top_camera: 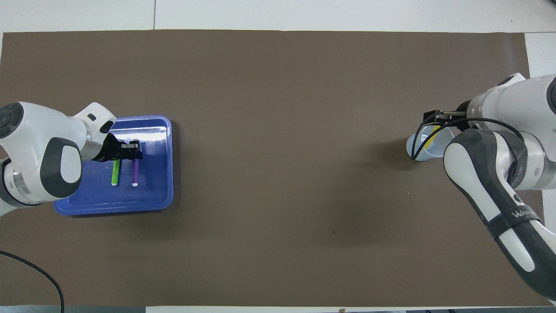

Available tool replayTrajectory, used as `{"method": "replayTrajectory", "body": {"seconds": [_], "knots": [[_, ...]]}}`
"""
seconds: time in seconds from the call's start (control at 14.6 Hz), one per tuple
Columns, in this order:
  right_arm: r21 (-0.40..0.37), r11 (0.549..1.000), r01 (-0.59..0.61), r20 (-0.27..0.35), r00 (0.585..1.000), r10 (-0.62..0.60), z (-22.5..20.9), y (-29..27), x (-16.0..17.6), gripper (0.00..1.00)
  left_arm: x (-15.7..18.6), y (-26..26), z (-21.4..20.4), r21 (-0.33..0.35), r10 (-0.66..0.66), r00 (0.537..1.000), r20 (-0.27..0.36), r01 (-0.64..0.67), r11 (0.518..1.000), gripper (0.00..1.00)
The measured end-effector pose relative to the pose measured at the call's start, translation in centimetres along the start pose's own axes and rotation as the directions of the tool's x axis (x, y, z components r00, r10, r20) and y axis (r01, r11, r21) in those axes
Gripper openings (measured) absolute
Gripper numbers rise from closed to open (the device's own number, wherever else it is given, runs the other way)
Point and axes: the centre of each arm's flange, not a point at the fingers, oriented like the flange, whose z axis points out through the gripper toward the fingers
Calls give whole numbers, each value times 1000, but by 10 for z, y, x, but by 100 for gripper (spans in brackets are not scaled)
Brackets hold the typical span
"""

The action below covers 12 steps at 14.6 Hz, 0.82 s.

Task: Right arm passes pens to left for tray arrangement
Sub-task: 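Lower the purple pen into the tray with the left gripper and release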

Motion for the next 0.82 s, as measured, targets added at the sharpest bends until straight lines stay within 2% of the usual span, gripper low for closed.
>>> {"method": "replayTrajectory", "body": {"seconds": [0.07,0.14,0.27,0.34,0.41,0.55,0.75,0.82], "knots": [[-1,1000,1,-1,1000,-1,1,2,-1,82,0,0,2,0,2,1000,1,-2,1000,17],[-1,1000,1,0,1000,-1,2,2,-1,76,0,1,3,1,3,1000,0,-3,1000,17],[-1,1000,2,-1,1000,-2,1,2,-1,72,0,2,4,1,4,1000,2,-4,1000,18],[-1,1000,2,-1,1000,-2,1,2,-1,62,-1,2,4,1,4,1000,3,-4,1000,26],[-1,1000,2,-2,1000,-2,1,2,-1,57,-1,1,5,2,4,1000,3,-4,1000,35],[0,1000,3,-4,1000,-3,0,1,-1,56,-1,0,5,2,1,1000,3,-1,1000,56],[1,1000,4,-13,1000,-4,0,1,-1,56,-1,-1,5,2,-1,1000,3,1,1000,93],[1,1000,4,-12,1000,-4,2,1,-2,56,-1,-1,5,2,-1,1000,3,1,1000,100]]}}
